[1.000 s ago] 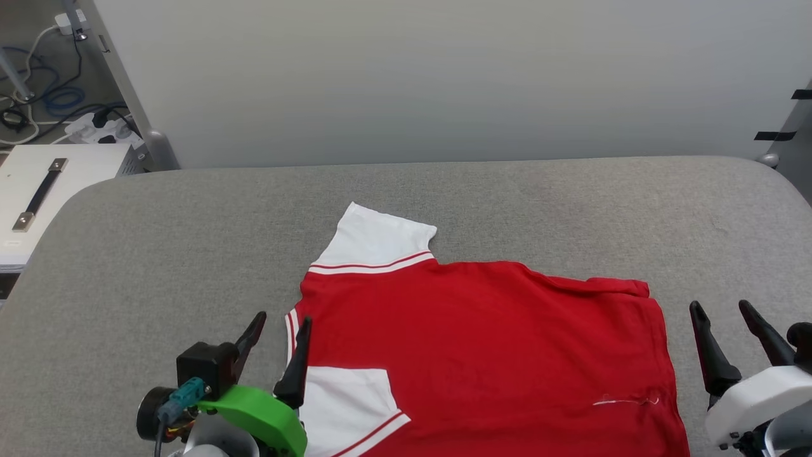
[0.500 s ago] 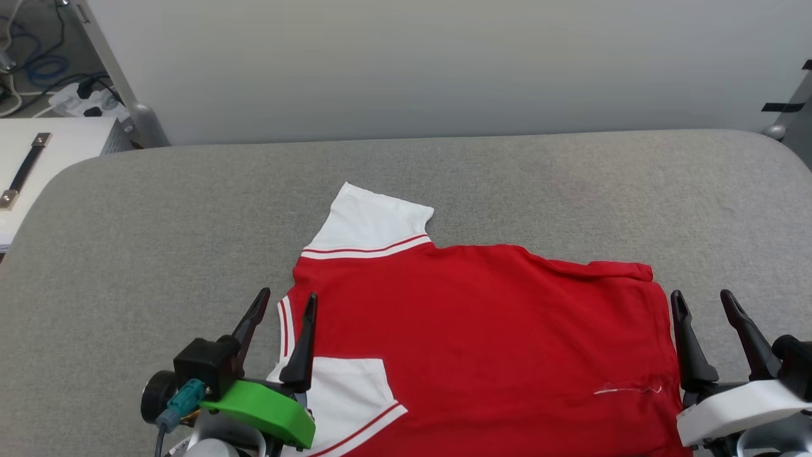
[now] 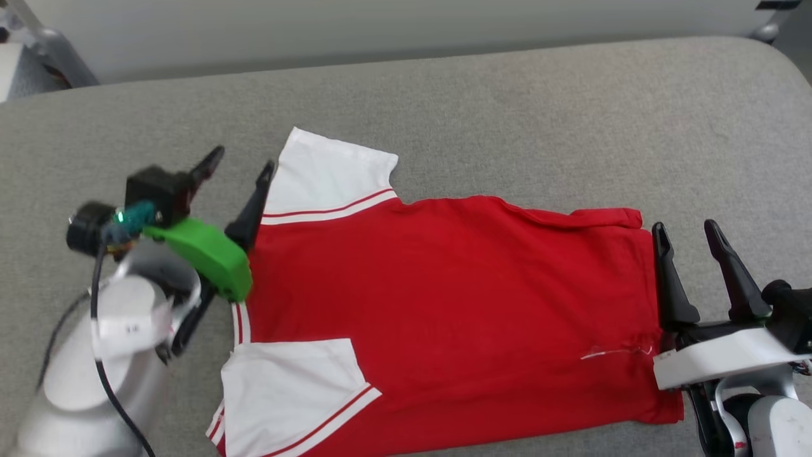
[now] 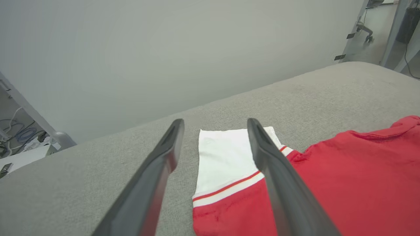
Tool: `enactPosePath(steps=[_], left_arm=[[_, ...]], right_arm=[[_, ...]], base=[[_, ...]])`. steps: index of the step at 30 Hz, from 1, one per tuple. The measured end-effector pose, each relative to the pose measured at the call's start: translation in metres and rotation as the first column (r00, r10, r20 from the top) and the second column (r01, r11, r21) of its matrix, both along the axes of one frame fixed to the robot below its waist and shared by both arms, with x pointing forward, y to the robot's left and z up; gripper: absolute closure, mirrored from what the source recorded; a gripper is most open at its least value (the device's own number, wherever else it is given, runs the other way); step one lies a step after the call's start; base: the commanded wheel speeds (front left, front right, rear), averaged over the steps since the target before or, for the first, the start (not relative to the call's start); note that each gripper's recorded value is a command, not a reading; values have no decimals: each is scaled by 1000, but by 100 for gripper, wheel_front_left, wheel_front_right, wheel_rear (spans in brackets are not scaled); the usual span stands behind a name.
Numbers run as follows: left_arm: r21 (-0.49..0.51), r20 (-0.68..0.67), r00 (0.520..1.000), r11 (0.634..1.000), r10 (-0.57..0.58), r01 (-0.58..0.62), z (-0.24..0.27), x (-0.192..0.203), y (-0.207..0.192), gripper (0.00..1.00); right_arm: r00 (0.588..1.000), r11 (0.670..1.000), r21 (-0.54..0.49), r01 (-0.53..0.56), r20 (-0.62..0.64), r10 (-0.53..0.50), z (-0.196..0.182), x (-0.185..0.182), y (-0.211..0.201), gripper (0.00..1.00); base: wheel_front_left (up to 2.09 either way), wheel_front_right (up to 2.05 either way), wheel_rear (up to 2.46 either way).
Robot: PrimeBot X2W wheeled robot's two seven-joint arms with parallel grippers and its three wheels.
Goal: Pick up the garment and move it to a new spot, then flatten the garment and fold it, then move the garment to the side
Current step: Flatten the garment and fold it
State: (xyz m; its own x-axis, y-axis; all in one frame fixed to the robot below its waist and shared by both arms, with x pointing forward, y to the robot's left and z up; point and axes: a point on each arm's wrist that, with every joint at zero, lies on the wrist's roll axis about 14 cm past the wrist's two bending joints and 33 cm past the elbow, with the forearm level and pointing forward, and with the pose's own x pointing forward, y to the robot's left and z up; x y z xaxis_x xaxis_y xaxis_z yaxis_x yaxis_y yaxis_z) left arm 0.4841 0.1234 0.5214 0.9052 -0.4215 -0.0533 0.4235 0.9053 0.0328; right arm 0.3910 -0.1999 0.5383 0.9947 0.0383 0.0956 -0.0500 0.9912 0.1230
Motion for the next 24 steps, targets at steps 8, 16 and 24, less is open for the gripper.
enactPosePath(steps=[8, 16, 24], left_arm=[[167, -273, 962, 984, -13, 61, -20, 85, -7, 0], [234, -617, 787, 958, 14, 167, -76, 111, -20, 0], [262, -707, 705, 945, 50, 196, -124, 127, -25, 0]], right_arm=[[1000, 1000, -5, 16, -17, -16, -11, 21, -4, 0], [996, 998, 0, 59, -69, -59, -34, 23, -15, 0], [988, 995, -17, 97, -116, -98, -54, 23, -26, 0]], base=[[0, 0, 0], [0, 0, 0], [0, 0, 0]])
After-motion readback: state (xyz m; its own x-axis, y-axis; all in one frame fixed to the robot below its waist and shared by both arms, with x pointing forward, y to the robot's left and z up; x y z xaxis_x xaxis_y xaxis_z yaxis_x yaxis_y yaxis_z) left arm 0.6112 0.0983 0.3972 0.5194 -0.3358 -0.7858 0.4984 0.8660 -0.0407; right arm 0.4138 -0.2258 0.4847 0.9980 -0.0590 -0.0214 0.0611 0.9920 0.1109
